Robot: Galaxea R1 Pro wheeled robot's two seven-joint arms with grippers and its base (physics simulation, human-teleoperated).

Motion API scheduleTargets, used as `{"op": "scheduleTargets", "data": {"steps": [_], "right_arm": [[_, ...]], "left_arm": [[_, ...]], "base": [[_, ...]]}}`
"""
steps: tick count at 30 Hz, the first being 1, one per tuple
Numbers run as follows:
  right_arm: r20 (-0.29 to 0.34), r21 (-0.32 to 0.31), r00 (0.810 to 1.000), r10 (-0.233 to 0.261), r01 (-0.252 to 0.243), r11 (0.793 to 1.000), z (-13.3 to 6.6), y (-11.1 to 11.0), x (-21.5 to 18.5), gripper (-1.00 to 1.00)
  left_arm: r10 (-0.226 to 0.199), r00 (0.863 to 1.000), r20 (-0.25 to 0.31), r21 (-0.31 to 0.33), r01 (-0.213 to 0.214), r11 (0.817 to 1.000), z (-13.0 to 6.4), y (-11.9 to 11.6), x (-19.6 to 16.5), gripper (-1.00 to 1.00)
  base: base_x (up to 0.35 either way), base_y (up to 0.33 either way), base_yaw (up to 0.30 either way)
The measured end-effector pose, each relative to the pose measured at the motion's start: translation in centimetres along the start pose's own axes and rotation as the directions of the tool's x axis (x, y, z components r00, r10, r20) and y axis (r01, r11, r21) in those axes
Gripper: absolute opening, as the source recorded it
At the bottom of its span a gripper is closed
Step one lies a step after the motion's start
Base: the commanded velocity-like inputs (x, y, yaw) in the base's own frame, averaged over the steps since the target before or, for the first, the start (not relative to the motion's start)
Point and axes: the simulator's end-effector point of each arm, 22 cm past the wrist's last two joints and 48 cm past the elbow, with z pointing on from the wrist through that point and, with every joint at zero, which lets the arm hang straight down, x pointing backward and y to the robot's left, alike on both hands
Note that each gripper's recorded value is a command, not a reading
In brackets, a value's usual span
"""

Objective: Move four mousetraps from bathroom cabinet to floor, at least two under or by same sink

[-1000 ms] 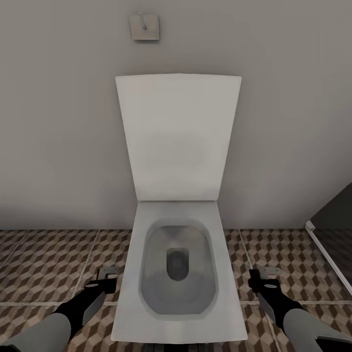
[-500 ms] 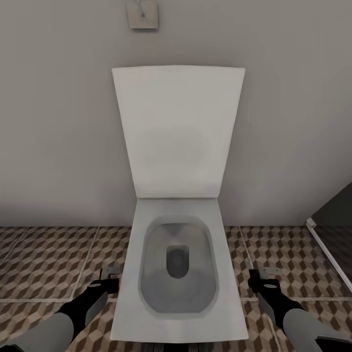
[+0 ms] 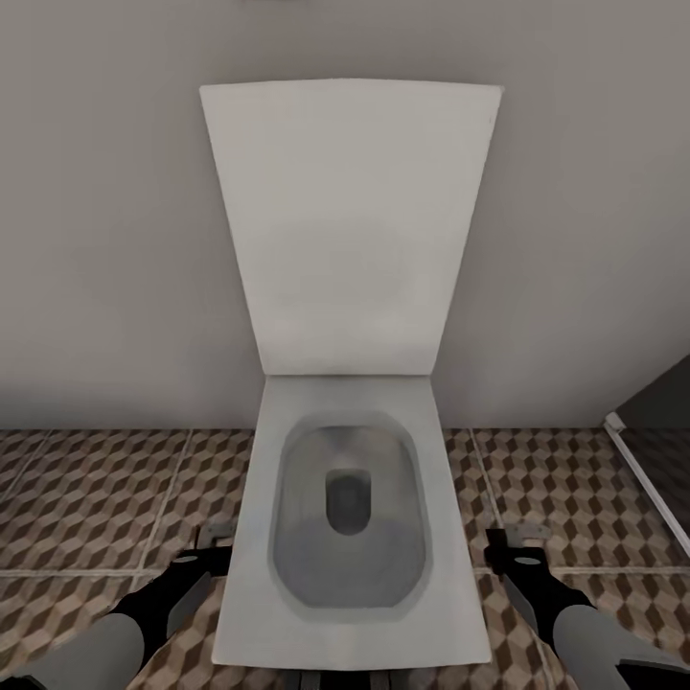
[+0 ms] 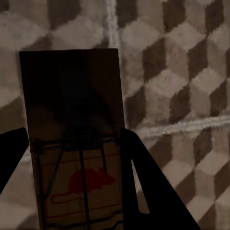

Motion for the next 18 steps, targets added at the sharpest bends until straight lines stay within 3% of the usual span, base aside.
{"op": "scheduleTargets", "data": {"steps": [18], "right_arm": [[-0.069, -0.011, 0.997, -0.027, 0.026, 1.0, 2.0, 1.1, 3.7, -1.0]], "left_arm": [[0.007, 0.998, -0.068, -0.003, -0.008, 1.0, 2.2, -0.1, 3.7, -1.0]], "base": [[0.0, 0.0, 0.0]]}}
